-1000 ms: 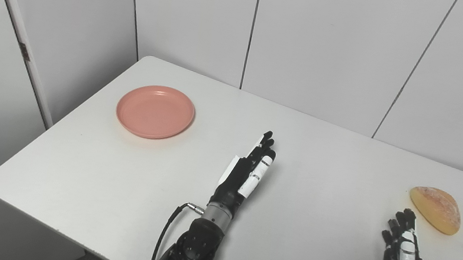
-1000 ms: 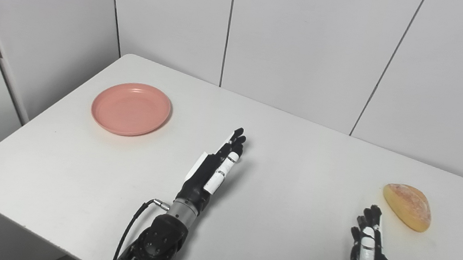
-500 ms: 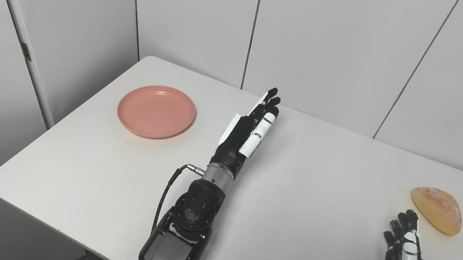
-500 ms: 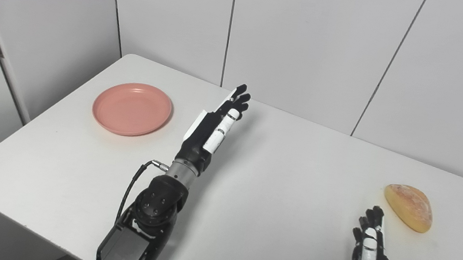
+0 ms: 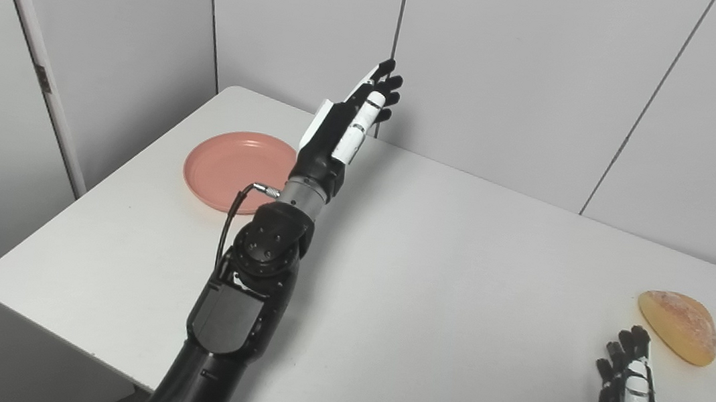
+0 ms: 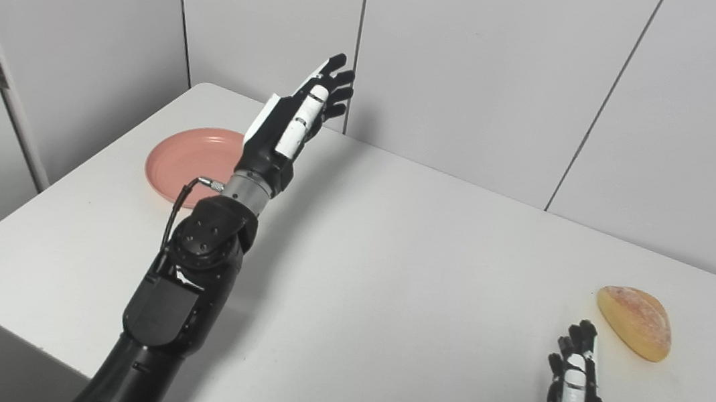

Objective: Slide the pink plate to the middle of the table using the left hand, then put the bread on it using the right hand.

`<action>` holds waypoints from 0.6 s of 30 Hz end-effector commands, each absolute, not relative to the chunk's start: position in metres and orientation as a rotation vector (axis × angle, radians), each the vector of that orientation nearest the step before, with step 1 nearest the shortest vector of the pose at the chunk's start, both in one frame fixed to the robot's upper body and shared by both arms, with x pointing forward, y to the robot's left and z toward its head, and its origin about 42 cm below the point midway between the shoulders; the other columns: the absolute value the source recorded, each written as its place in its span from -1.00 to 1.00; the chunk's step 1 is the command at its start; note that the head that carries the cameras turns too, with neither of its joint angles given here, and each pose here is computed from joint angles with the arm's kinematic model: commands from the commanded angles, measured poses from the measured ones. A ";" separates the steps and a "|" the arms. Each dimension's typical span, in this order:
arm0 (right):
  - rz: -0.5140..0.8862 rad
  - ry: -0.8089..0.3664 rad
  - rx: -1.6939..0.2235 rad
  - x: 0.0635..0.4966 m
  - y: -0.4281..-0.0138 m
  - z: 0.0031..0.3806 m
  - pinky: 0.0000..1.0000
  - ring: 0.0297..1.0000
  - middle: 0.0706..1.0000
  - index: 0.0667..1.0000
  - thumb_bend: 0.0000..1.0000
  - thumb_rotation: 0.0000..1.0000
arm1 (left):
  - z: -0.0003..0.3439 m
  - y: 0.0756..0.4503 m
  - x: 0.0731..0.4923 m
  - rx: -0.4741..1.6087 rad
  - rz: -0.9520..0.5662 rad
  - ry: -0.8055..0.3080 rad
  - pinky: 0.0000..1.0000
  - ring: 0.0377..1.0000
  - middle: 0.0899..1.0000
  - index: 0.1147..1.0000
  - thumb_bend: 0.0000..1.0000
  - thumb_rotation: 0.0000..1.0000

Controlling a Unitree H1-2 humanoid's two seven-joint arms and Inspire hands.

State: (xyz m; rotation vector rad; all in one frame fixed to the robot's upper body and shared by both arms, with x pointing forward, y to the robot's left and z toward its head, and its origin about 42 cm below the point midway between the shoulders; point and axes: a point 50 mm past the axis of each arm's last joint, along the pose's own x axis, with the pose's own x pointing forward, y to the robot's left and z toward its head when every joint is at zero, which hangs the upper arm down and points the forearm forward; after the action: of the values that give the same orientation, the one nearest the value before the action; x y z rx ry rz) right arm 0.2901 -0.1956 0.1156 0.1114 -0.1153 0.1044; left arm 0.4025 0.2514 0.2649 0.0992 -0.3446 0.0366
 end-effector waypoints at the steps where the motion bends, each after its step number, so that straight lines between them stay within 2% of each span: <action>1: 0.094 -0.088 0.124 0.284 -0.195 0.106 1.00 1.00 1.00 1.00 -0.77 1.00 | 0.295 0.257 0.414 0.104 0.039 -0.413 0.83 0.81 0.83 0.81 -0.15 1.00; 7: 0.090 -0.087 0.125 0.285 -0.196 0.106 1.00 1.00 1.00 1.00 -0.77 1.00 | 0.312 0.283 0.423 0.112 0.098 -0.413 0.91 0.83 0.83 0.80 -0.12 1.00; 14: 0.094 -0.089 0.110 0.284 -0.196 0.107 1.00 1.00 1.00 1.00 -0.78 1.00 | 0.328 0.315 0.431 0.114 0.161 -0.435 0.78 0.79 0.81 0.78 -0.22 1.00; 18: 0.089 -0.093 0.122 0.284 -0.196 0.106 1.00 1.00 1.00 1.00 -0.79 1.00 | 0.330 0.336 0.434 0.137 0.208 -0.416 0.81 0.81 0.81 0.77 -0.20 1.00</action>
State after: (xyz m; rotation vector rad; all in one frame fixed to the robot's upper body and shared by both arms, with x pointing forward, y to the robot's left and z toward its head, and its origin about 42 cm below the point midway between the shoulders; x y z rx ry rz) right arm 0.2895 -0.1965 0.1158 0.1080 -0.1159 0.0993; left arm 0.4298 0.3306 0.3018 0.1231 -0.3326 0.1889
